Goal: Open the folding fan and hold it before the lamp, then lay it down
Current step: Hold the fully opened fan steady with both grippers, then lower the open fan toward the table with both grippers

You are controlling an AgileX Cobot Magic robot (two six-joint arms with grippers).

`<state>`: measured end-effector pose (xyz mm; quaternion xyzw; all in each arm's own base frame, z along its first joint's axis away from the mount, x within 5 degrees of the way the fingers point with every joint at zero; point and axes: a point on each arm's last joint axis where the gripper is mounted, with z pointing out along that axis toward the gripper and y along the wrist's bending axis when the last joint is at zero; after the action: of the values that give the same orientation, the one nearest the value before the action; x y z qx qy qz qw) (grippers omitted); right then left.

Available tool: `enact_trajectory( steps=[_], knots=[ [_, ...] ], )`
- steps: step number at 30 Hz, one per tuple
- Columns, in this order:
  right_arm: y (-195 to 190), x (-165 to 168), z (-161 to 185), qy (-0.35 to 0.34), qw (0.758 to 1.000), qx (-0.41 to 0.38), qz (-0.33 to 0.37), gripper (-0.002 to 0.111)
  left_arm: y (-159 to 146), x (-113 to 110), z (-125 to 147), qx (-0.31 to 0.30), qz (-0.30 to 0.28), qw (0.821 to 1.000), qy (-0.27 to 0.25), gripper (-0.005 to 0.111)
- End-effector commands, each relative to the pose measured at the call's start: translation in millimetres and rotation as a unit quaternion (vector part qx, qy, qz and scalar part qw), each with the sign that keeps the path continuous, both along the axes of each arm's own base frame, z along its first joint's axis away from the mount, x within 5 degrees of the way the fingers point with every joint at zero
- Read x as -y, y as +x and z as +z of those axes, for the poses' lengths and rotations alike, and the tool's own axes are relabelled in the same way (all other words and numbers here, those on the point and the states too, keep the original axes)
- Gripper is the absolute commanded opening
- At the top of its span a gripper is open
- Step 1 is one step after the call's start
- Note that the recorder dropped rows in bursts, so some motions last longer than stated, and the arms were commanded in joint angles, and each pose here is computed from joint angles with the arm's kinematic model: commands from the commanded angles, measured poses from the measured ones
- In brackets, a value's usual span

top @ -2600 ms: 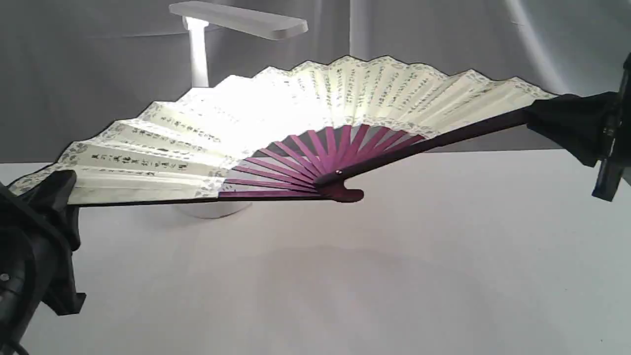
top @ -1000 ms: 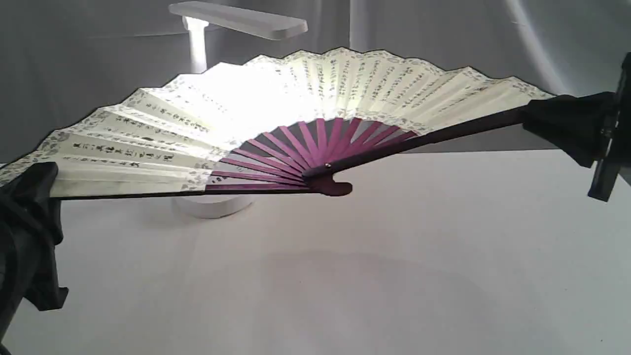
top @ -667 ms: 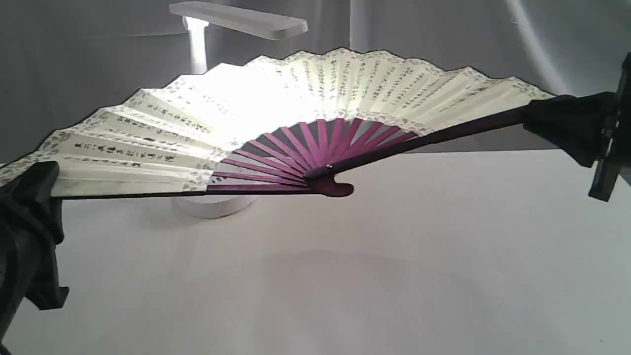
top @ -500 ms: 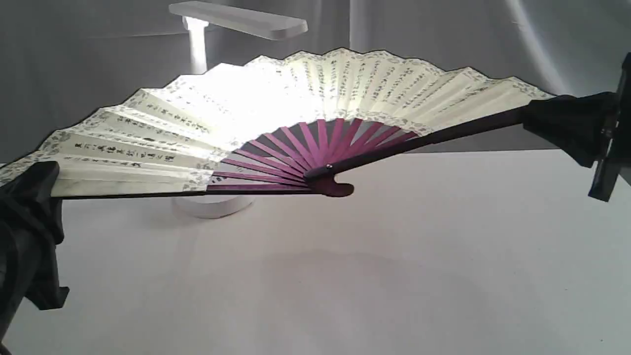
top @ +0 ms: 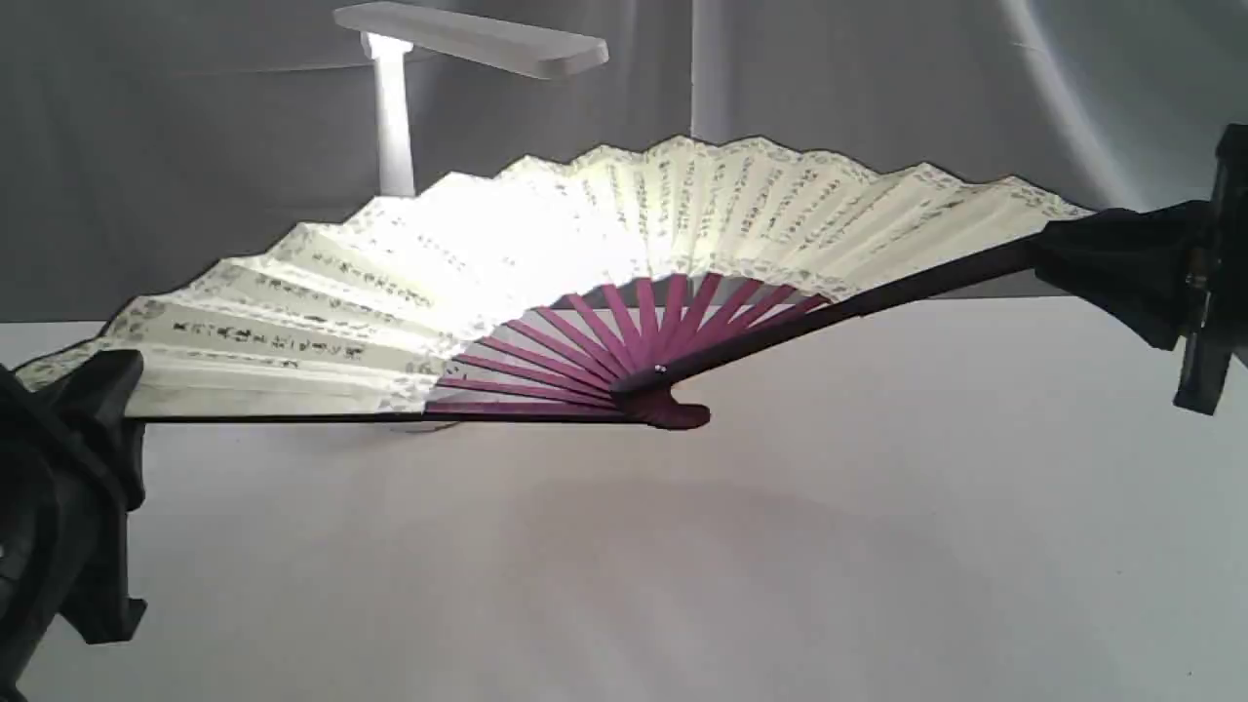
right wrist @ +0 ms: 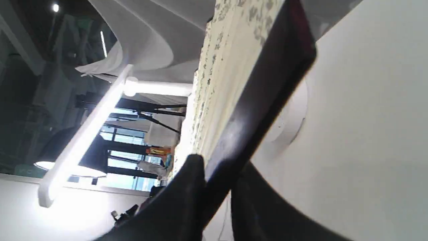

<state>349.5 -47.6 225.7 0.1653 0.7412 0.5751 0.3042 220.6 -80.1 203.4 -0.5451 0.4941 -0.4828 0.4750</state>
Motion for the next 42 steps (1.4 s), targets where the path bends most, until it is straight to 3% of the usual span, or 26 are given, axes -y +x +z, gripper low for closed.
enact_trajectory(
  steps=[1, 9, 20, 38, 42],
  knots=[
    [-1.2, 11.3, -12.1, -0.09, 0.996, -0.016, -0.023, 0.0, -1.0, -4.5, 0.6, -0.011, 0.013, 1.0, 0.001, 0.0],
    [-1.6, 16.3, -22.0, -0.15, 0.987, -0.038, -0.031, 0.0, -0.8, -0.7, -2.4, -0.028, -0.015, 0.997, 0.075, 0.0],
    [-0.7, 20.6, -27.5, -0.182, 0.981, -0.05, -0.044, 0.0, 22.2, 24.0, -19.5, -0.076, -0.074, 0.989, 0.107, 0.0],
    [1.1, 38.8, -41.3, -0.296, 0.947, -0.08, -0.094, 0.0, 72.9, 63.9, -39.9, -0.07, -0.119, 0.981, 0.133, 0.0],
    [0.3, 40.9, -43.4, -0.317, 0.94, -0.082, -0.092, 0.0, 81.3, 70.5, -46.3, -0.073, -0.122, 0.983, 0.112, 0.0]
  ],
)
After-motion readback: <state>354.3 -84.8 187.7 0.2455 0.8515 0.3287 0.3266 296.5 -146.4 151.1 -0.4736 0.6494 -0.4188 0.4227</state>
